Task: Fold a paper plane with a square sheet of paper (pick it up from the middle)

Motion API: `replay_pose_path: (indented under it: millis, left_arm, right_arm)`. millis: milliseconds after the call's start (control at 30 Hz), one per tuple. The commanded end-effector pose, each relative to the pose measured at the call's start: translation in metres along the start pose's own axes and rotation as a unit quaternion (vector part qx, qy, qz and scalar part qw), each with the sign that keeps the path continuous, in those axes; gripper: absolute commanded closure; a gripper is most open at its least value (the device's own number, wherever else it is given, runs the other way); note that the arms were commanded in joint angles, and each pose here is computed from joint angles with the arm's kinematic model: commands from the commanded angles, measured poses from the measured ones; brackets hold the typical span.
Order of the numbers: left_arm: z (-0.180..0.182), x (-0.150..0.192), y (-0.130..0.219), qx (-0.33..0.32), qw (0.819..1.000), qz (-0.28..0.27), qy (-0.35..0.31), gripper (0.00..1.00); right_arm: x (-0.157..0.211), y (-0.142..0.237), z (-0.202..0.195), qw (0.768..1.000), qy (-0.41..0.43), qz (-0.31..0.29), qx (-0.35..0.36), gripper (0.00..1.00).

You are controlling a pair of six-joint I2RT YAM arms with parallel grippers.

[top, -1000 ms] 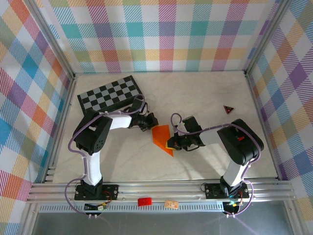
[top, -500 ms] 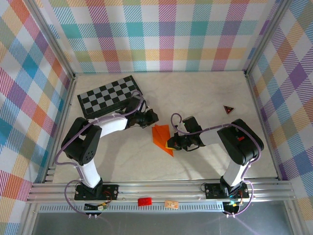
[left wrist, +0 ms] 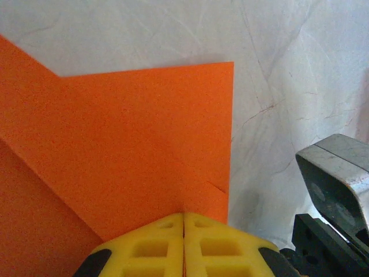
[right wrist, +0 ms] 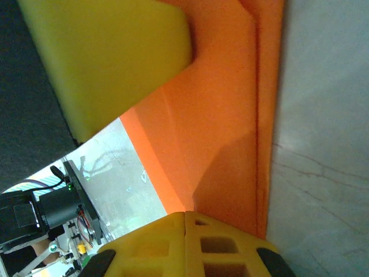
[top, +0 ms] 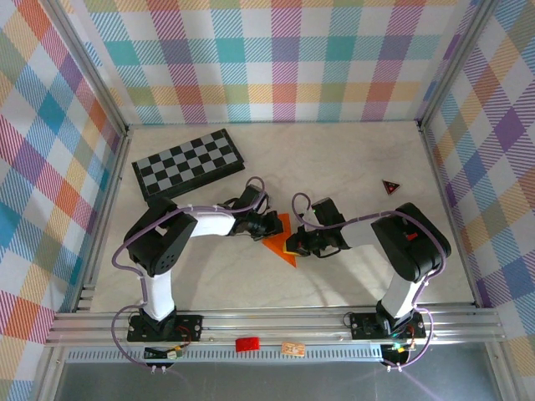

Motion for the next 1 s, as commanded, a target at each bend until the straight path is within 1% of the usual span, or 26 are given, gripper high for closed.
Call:
replay_pose_path:
  millis: [0,200,333,433,567,733,833,967]
  left_arm:
    - [0.033,0.001,-0.012,-0.058,0.998,-0.002,0.010,0.92]
    - [0.041,0.004,-0.011,-0.069,0.998,-0.001,0.010,0.92]
    - [0.039,0.003,-0.009,-0.072,0.997,-0.002,0.005,0.92]
    - [0.038,0.003,-0.010,-0.069,0.998,-0.002,0.005,0.92]
    - [0.038,0.003,-0.010,-0.070,0.998,-0.001,0.005,0.92]
    - [0.041,0.003,-0.009,-0.075,0.997,-0.004,0.004,0.92]
    - [0.043,0.004,-0.010,-0.077,0.997,-0.002,0.006,0.92]
    - [0.044,0.005,-0.010,-0.077,0.997,-0.001,0.007,0.92]
  right_arm:
    - [0.020,0.004,-0.014,0.996,-0.068,0.032,0.041,1.00]
    - [-0.010,0.020,0.015,0.999,-0.041,-0.012,0.028,1.00]
    - [-0.025,0.016,0.017,0.998,-0.046,-0.028,0.022,1.00]
    - [-0.029,0.007,0.014,0.998,-0.049,-0.024,0.019,1.00]
    - [-0.018,-0.001,-0.009,0.995,-0.076,-0.006,0.059,1.00]
    - [0.020,0.004,-0.033,0.990,-0.094,0.025,0.107,1.00]
    - [0.027,0.006,-0.031,0.991,-0.087,0.025,0.097,1.00]
    - [0.006,0.013,-0.005,0.996,-0.063,0.003,0.059,0.99]
Point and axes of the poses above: each hand's point on the last joint's axis, 136 mm out from that joint toward the fingers, its own y axis back along the fingers, its own z axis along the line the jaws close on, x = y × z, the point moved 4 cm from there along y, back along the fingers, and after that the axes turned 14 degrees about y, right-handed, at the moved point
